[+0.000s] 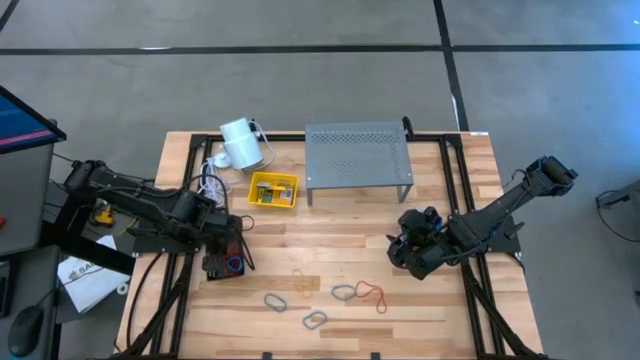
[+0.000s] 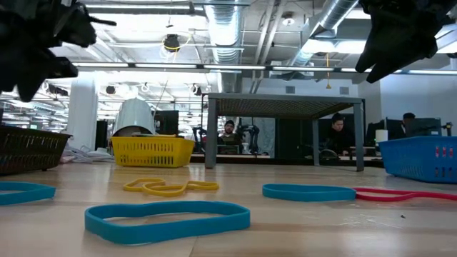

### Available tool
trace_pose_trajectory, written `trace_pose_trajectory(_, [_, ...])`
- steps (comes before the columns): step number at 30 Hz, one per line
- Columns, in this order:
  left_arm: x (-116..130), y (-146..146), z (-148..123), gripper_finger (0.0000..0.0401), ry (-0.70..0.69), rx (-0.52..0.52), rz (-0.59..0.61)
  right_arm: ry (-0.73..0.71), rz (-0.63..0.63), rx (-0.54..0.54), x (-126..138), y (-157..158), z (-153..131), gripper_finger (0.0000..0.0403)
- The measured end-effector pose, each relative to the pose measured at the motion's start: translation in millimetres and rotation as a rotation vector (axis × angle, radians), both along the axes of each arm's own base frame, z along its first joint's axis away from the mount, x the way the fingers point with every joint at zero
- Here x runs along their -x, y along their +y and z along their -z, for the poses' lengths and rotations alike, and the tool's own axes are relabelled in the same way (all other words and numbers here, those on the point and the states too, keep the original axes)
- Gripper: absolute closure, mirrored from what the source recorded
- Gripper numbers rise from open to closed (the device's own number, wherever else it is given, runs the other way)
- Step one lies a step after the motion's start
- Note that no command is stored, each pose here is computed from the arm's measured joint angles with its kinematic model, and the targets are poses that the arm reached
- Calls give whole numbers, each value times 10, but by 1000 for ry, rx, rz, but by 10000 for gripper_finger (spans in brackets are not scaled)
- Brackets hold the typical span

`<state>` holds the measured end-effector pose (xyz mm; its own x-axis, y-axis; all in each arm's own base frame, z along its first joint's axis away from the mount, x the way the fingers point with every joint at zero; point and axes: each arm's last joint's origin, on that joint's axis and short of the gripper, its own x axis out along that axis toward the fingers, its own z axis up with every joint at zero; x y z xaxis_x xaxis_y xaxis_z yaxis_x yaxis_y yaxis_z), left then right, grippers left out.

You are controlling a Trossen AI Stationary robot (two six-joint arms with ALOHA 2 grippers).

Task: Pick & Place Office Desk Supplies
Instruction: Put the blue rubber band into the black bin

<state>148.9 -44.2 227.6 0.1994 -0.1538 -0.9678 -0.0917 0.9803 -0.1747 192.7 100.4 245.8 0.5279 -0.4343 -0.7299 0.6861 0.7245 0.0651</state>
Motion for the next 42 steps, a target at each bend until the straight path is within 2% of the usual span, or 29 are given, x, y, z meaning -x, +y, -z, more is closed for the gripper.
trace_pose_trajectory(3, [-87, -26, -27, 241, -98, 26, 30, 0, 0, 0, 0, 0, 0, 148])
trace_pose_trajectory(10, [-390, -169, -189, 225, -412, 245, 86, -2, 1, -2, -1, 1, 0, 148])
trace_pose_trajectory(14, [-530, -334, -183, 231, -508, 268, 178, -3, 2, -3, -2, 1, -1, 148])
trace_pose_trajectory(21, [-712, -590, 49, 226, -384, 132, 298, -15, 1, -10, -12, 8, -4, 148])
trace_pose_trajectory(25, [-825, -766, 124, 214, -321, 101, 362, -26, -2, -18, -18, 19, -8, 148])
trace_pose_trajectory(33, [-980, -982, 362, 195, -260, -68, 574, -30, -19, -18, -12, 46, -11, 148])
trace_pose_trajectory(42, [-1100, -1092, 742, 191, -148, -127, 621, -25, -51, -6, -24, 55, -15, 148])
